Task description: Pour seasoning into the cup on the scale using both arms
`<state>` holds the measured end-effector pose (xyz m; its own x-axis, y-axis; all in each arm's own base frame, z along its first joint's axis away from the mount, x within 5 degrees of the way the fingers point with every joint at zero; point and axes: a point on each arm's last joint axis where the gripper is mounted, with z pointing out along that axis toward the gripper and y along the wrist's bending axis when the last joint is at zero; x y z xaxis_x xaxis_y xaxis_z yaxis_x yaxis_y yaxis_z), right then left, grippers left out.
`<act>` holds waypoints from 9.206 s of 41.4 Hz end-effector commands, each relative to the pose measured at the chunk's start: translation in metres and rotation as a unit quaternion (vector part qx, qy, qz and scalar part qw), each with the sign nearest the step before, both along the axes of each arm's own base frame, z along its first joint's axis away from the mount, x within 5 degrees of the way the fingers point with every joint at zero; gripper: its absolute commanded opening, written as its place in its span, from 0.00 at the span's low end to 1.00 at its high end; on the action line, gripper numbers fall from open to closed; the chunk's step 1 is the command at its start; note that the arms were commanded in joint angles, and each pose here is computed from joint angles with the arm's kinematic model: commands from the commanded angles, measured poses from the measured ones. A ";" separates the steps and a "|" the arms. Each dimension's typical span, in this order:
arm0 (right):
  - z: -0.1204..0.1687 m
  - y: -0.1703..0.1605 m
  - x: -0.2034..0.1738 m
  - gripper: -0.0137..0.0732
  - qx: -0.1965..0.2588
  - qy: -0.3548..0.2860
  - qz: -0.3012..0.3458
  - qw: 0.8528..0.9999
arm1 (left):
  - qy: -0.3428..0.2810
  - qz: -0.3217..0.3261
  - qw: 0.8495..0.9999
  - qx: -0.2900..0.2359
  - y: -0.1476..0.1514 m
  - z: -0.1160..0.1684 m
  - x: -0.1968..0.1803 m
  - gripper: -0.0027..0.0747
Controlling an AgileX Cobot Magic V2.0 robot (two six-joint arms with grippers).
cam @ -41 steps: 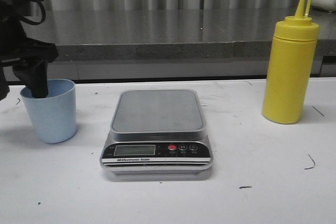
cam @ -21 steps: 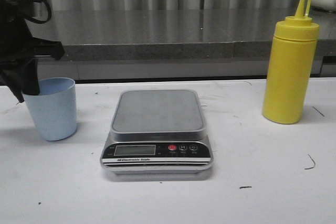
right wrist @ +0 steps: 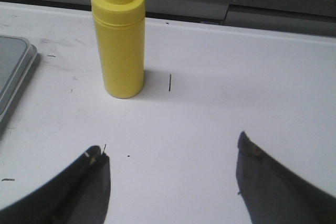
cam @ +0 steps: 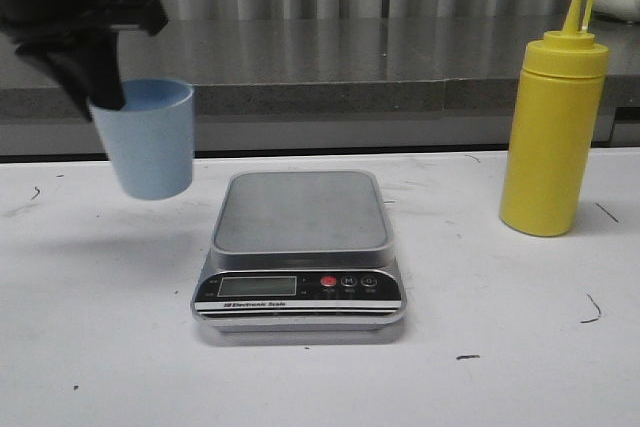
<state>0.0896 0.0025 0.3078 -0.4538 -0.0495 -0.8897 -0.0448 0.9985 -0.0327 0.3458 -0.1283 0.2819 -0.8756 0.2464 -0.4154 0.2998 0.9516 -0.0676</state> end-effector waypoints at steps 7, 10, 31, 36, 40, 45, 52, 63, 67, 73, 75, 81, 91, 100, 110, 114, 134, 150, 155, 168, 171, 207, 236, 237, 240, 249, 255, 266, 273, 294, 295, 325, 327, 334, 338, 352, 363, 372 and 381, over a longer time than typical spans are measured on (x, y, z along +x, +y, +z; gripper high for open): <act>0.015 0.000 0.004 0.77 -0.008 -0.042 0.001 0.999 | -0.073 -0.076 0.994 -0.031 -0.061 0.051 -0.006 0.01; 0.015 0.000 0.004 0.77 -0.008 -0.042 0.001 0.999 | -0.065 -0.088 0.994 -0.029 -0.075 0.046 0.001 0.01; 0.015 0.000 0.004 0.77 -0.008 -0.042 0.001 0.999 | -0.026 -0.097 0.995 -0.011 -0.100 0.008 0.028 0.01; 0.015 0.000 0.004 0.77 -0.008 -0.042 0.001 0.999 | -0.022 -0.097 0.995 -0.009 -0.100 0.008 0.027 0.08; 0.015 0.000 0.004 0.77 -0.008 -0.042 0.001 0.999 | -0.016 -0.098 0.995 -0.008 -0.099 0.007 0.026 0.28; 0.015 0.000 0.004 0.77 -0.008 -0.042 0.001 0.999 | -0.029 -0.097 0.995 -0.020 -0.099 0.016 0.024 0.47; 0.015 0.000 0.004 0.77 -0.008 -0.042 0.001 0.999 | -0.058 -0.097 0.993 -0.034 -0.093 0.043 0.014 0.48; 0.015 0.000 0.004 0.77 -0.008 -0.042 0.001 0.999 | -0.140 -0.095 0.984 -0.051 -0.062 0.094 -0.032 0.48; 0.015 0.000 0.004 0.77 -0.008 -0.042 0.001 0.999 | -0.163 -0.087 0.981 -0.058 -0.044 0.103 -0.053 0.48; 0.015 0.000 0.004 0.77 -0.008 -0.042 0.001 0.999 | -0.199 -0.060 0.976 -0.069 -0.008 0.113 -0.083 0.48; 0.015 0.000 0.004 0.77 -0.008 -0.042 0.001 0.999 | -0.208 -0.051 0.974 -0.069 0.003 0.113 -0.093 0.48; 0.015 0.000 0.004 0.77 -0.008 -0.042 0.001 0.999 | -0.233 -0.033 0.971 -0.052 0.033 0.114 -0.127 0.48; 0.015 0.000 0.004 0.77 -0.008 -0.042 0.001 0.999 | -0.263 0.033 0.963 -0.057 0.073 0.106 -0.184 0.48; 0.015 0.000 0.004 0.77 -0.008 -0.042 0.001 0.999 | -0.297 0.038 0.949 -0.099 0.090 0.098 -0.236 0.48; 0.015 0.000 0.004 0.77 -0.008 -0.042 0.001 0.999 | -0.331 0.036 0.937 -0.108 0.102 0.087 -0.268 0.48; 0.015 0.000 0.004 0.77 -0.008 -0.042 0.001 0.999 | -0.337 0.036 0.934 -0.111 0.104 0.086 -0.272 0.48; 0.017 0.000 0.005 0.77 -0.008 -0.054 0.001 0.999 | -0.342 0.036 0.932 -0.113 0.104 0.087 -0.272 0.48; 0.019 0.005 0.005 0.86 -0.019 -0.066 0.037 0.997 | -0.342 0.036 0.932 -0.114 0.104 0.087 -0.272 0.48; 0.020 0.008 0.011 0.92 -0.027 -0.069 0.051 0.996 | -0.342 0.036 0.932 -0.114 0.104 0.087 -0.272 0.48; 0.010 0.020 0.063 0.91 0.042 -0.054 0.050 0.996 | -0.342 0.036 0.932 -0.114 0.104 0.087 -0.272 0.48; 0.003 0.023 0.077 0.91 0.064 -0.041 0.044 0.996 | -0.342 0.036 0.932 -0.114 0.104 0.087 -0.272 0.48; -0.112 0.042 0.175 0.91 0.052 -0.132 0.025 0.990 | -0.342 0.036 0.932 -0.114 0.104 0.087 -0.272 0.48; -0.146 0.050 0.230 0.91 0.076 -0.194 0.010 0.978 | -0.342 0.036 0.932 -0.114 0.104 0.087 -0.272 0.48; -0.146 0.050 0.233 0.91 0.076 -0.195 0.010 0.978 | -0.342 0.036 0.932 -0.114 0.104 0.087 -0.272 0.48; -0.149 0.051 0.239 0.91 0.076 -0.196 0.010 0.978 | -0.342 0.036 0.932 -0.114 0.104 0.087 -0.272 0.48; -0.151 0.053 0.249 0.86 0.077 -0.191 0.008 0.978 | -0.342 0.036 0.932 -0.114 0.104 0.087 -0.272 0.48; -0.151 0.054 0.250 0.64 0.077 -0.185 0.008 0.980 | -0.342 0.036 0.932 -0.114 0.104 0.087 -0.272 0.48; -0.131 0.056 0.243 0.58 0.052 -0.149 0.033 0.987 | -0.342 0.036 0.932 -0.114 0.104 0.087 -0.272 0.48; -0.093 0.058 0.228 0.58 0.005 -0.120 0.075 0.990 | -0.342 0.036 0.932 -0.114 0.104 0.087 -0.272 0.48; 0.031 0.088 0.212 0.58 -0.211 -0.001 0.186 0.960 | -0.342 0.036 0.932 -0.114 0.104 0.087 -0.272 0.48; 0.036 0.092 0.213 0.58 -0.229 -0.003 0.192 0.954 | -0.342 0.036 0.932 -0.114 0.104 0.087 -0.272 0.48; -0.015 0.176 0.233 0.58 -0.614 0.087 0.255 0.742 | -0.342 0.036 0.932 -0.114 0.104 0.087 -0.272 0.48; -0.015 0.178 0.235 0.58 -0.641 0.080 0.248 0.722 | -0.342 0.036 0.932 -0.114 0.104 0.087 -0.272 0.48; -0.012 0.185 0.239 0.58 -0.703 0.046 0.237 0.669 | -0.342 0.036 0.932 -0.114 0.104 0.087 -0.272 0.48; -0.009 0.185 0.240 0.58 -0.720 0.034 0.231 0.654 | -0.342 0.036 0.932 -0.114 0.104 0.087 -0.272 0.48; 0.001 0.186 0.243 0.58 -0.763 0.002 0.210 0.611 | -0.342 0.036 0.932 -0.114 0.104 0.087 -0.272 0.48; 0.002 0.185 0.243 0.58 -0.768 0.004 0.203 0.607 | -0.342 0.036 0.932 -0.114 0.104 0.087 -0.272 0.48; 0.000 0.185 0.243 0.58 -0.753 0.008 0.203 0.625 | -0.342 0.036 0.932 -0.114 0.104 0.087 -0.272 0.48; -0.010 0.181 0.241 0.58 -0.626 0.034 0.174 0.760 | -0.342 0.036 0.932 -0.114 0.104 0.087 -0.272 0.48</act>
